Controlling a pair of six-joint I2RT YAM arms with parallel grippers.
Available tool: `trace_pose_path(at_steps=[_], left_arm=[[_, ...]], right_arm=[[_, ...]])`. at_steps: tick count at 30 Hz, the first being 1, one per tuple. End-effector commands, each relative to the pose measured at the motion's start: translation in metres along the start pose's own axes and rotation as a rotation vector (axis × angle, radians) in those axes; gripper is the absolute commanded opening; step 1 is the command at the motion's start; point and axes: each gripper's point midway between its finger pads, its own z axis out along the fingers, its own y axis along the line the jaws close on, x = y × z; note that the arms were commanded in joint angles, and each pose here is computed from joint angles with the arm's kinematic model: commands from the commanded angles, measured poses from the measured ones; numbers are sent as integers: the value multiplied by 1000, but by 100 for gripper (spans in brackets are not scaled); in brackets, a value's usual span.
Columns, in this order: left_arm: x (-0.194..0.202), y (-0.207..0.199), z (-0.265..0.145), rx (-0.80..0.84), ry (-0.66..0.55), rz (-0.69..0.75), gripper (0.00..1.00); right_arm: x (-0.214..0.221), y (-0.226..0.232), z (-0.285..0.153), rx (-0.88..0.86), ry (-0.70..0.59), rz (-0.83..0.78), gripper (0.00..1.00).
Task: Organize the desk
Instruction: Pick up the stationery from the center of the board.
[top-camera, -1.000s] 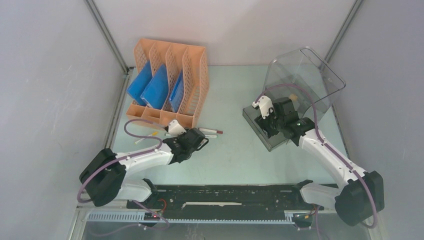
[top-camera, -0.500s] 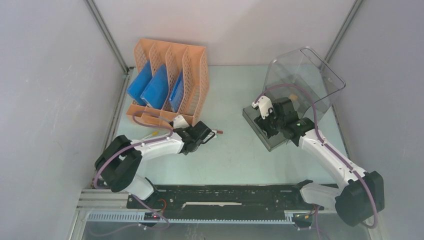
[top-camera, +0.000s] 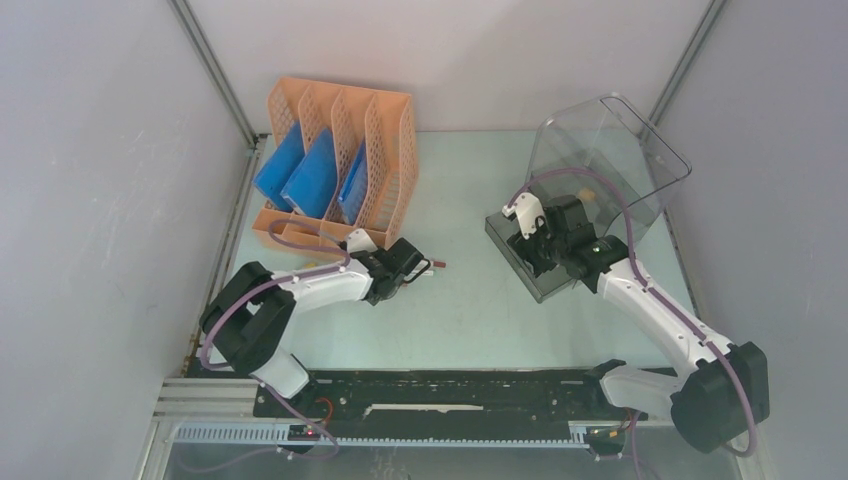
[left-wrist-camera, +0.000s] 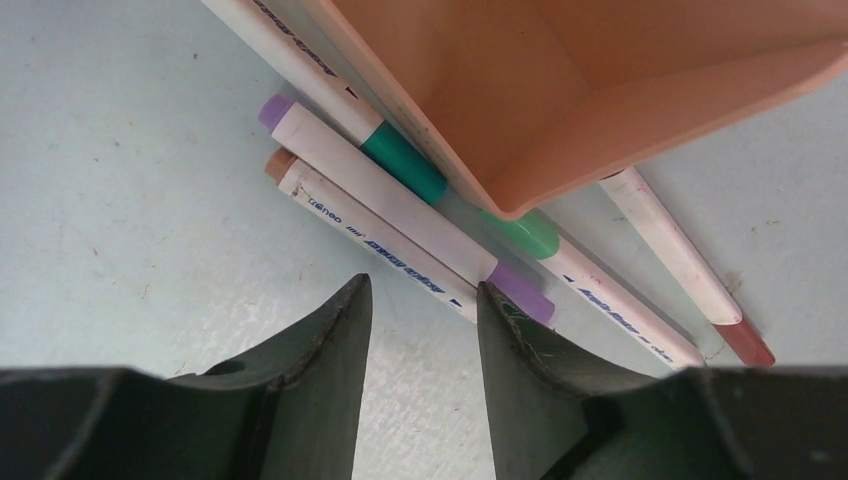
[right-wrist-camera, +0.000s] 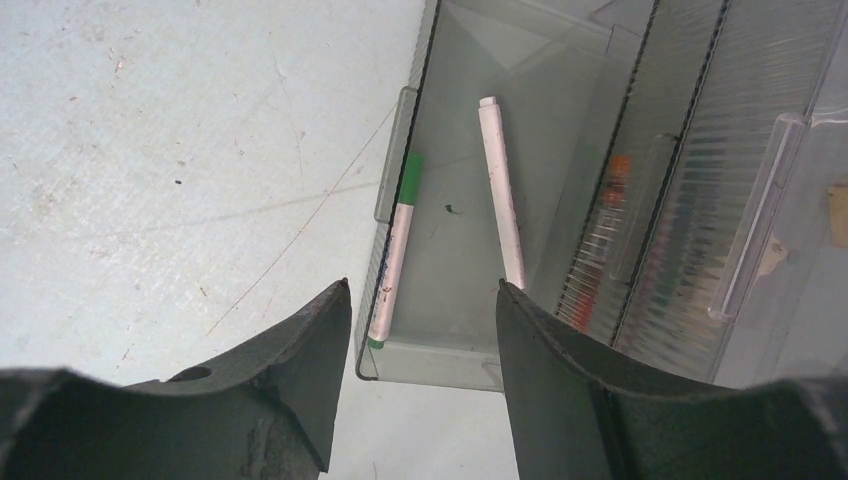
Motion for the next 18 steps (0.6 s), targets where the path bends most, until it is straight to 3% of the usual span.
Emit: trace_pose_path(at_steps=[1, 10, 18], left_arm=[[-5, -5, 1, -9, -3, -29, 49], [-2, 2, 1, -34, 8, -23, 45], [-4, 11, 0, -39, -1, -33, 54]], right_arm=[[-16, -3, -8, 12, -51, -24, 63], [-16, -4, -9, 16, -51, -25, 63], [-16, -3, -8, 14, -50, -25, 63]])
